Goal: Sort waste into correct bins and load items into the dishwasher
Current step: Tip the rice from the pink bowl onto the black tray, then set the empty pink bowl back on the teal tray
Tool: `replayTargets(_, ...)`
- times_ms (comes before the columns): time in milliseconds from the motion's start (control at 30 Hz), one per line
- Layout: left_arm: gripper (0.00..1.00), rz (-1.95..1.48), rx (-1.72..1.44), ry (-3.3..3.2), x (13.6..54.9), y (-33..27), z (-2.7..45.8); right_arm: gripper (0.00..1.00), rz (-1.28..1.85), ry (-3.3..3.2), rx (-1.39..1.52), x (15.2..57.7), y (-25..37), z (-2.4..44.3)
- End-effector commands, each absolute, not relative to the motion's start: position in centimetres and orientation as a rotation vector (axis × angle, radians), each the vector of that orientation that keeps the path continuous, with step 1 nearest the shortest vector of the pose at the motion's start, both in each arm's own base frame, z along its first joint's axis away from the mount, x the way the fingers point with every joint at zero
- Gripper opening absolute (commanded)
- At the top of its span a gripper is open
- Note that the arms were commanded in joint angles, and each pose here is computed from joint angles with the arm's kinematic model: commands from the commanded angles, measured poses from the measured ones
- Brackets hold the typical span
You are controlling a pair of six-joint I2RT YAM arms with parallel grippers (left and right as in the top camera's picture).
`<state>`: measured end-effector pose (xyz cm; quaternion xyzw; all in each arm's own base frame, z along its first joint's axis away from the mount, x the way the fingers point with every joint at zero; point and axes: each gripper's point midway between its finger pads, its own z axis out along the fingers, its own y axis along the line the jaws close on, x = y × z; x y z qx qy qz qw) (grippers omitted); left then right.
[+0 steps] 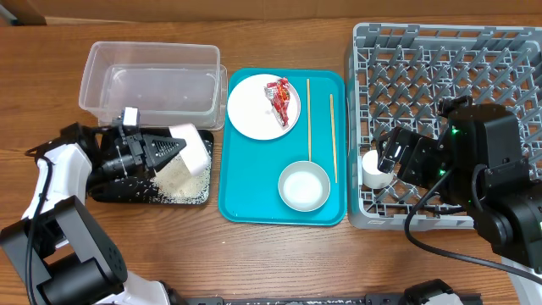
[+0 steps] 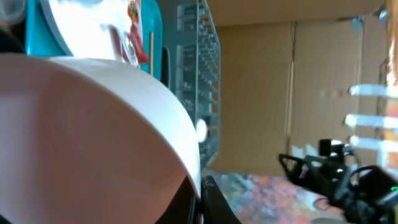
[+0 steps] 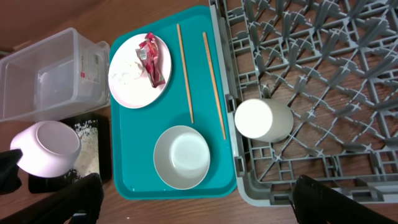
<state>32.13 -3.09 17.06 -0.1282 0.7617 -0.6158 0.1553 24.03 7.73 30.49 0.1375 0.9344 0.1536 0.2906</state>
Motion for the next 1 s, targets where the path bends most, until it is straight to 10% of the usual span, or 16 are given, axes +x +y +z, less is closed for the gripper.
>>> replayTargets(0,0.04,-1.799,-0.343,2.227,30.9,-4.6,17.7,1.0,0.403,2.477,0.354,24.0,7.7,31.0)
replayTargets(733,0.05,-0.059,0.229,2.836,28.7,-17.6,9.1,1.0,0.404,2.477,0.354,24.0,7.7,31.0)
replayTargets(967,0.43,-0.023,0.267,2.824,27.8,-18.8,9.5,1.0,0.404,2.477,0.354,24.0,7.7,31.0)
